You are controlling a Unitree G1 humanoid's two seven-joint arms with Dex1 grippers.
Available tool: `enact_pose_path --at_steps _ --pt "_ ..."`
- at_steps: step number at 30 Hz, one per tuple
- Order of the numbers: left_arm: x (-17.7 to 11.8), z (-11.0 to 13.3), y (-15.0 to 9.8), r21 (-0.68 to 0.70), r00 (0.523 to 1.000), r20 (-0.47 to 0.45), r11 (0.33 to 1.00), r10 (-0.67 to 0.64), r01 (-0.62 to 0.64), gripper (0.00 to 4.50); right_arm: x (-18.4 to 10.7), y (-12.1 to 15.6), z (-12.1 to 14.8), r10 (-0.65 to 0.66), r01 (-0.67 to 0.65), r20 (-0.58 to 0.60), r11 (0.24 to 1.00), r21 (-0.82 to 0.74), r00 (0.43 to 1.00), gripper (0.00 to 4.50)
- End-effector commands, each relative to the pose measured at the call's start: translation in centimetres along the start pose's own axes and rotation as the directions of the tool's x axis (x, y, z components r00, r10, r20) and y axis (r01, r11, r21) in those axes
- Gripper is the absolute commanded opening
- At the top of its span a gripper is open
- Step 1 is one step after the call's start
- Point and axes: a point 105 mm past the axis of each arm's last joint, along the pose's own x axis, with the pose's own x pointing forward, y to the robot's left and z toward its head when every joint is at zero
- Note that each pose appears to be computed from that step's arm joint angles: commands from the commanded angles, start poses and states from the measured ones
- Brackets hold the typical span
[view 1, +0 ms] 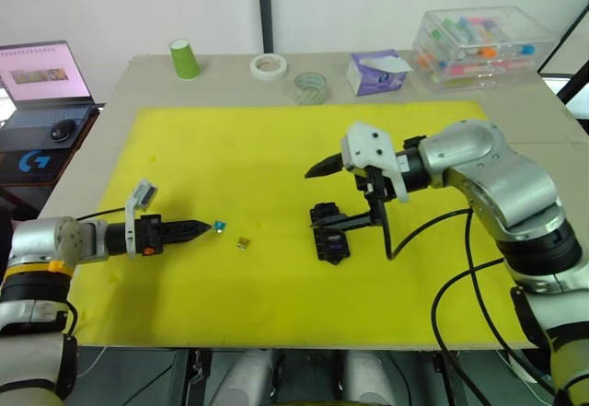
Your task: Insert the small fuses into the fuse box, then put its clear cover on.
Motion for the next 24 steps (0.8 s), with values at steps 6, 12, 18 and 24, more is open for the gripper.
enact_pose_path --at_steps 6,12,18,24 --pt "2.6 0.1 -0.8 0.025 0.997 -0.052 0.998 -0.053 0.054 2.83 0.0 0.1 1.0 -0.010 0.010 0.011 0.999 -0.048 1.000 4.50" --pt "3.1 0.4 -1.0 0.032 0.996 -0.060 0.997 -0.064 0.066 2.83 0.0 0.1 1.0 -0.012 0.012 0.009 0.999 -0.049 1.000 4.50" --pt "4.2 0.7 -1.8 0.054 0.992 -0.078 0.993 -0.098 0.102 2.83 0.0 0.1 1.0 -0.014 0.014 0.006 0.999 -0.049 1.000 4.50" --pt "4.4 0.4 -1.7 0.062 0.992 -0.093 0.994 -0.087 0.093 2.83 0.0 0.1 0.9 -0.016 0.016 0.002 0.999 -0.052 1.000 4.50"
